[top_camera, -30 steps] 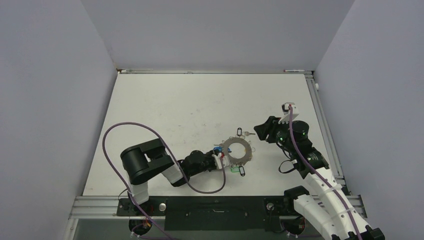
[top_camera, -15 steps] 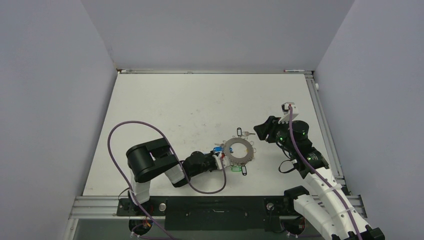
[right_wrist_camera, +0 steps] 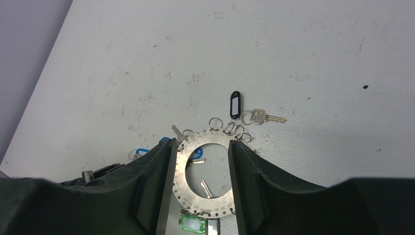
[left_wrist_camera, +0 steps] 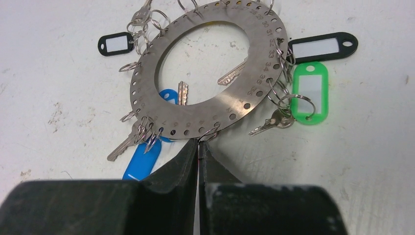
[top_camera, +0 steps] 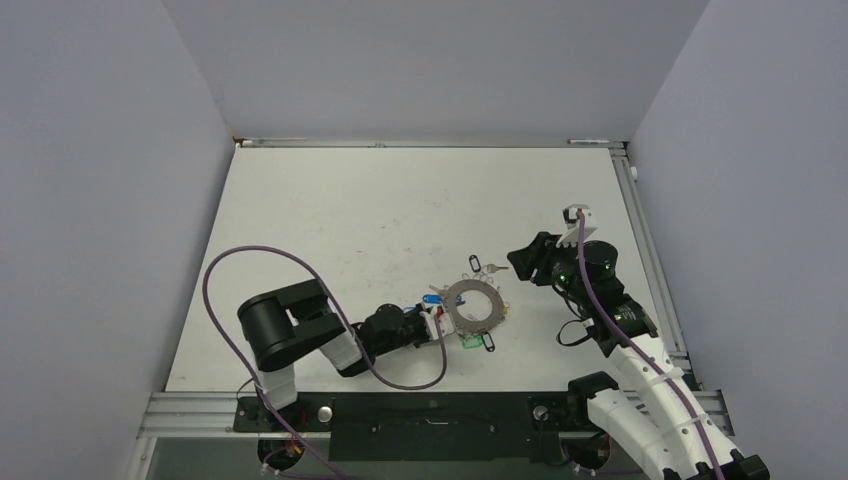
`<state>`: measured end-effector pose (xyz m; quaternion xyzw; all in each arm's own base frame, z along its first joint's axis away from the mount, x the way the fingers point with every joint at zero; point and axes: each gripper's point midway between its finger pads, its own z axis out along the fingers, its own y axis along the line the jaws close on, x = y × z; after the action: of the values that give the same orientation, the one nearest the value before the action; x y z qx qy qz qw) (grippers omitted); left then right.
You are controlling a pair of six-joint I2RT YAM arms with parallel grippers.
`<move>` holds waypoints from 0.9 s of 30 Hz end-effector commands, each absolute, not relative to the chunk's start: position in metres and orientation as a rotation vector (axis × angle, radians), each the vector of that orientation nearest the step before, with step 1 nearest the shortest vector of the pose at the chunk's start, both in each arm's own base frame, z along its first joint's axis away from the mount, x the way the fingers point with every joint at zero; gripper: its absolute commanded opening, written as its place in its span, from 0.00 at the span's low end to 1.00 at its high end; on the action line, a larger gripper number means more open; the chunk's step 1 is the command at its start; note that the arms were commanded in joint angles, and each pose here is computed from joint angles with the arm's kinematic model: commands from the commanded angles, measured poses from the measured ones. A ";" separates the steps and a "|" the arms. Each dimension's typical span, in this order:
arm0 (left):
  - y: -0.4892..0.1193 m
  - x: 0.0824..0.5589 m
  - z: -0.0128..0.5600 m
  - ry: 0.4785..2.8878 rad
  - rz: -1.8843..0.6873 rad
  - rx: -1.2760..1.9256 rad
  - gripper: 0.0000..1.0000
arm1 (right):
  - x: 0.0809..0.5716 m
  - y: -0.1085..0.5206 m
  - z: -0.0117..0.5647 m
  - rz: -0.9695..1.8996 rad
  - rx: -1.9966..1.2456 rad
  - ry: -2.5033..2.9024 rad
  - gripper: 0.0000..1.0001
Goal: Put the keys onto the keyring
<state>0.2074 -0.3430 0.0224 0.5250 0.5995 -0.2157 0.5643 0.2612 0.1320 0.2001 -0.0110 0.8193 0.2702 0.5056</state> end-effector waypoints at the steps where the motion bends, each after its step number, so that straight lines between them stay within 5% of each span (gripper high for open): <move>1: -0.345 0.199 0.037 1.443 -0.569 1.215 0.00 | 0.266 0.134 0.209 0.659 -0.043 1.934 0.44; 27: -0.320 0.208 0.076 1.562 -0.487 1.105 0.00 | 0.249 0.176 0.205 0.894 -0.202 1.848 0.48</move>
<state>0.2052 -0.3113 0.0507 0.4909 0.6690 -0.1852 0.5265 0.2532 0.1528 0.1958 -0.0460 0.8044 0.3223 0.4969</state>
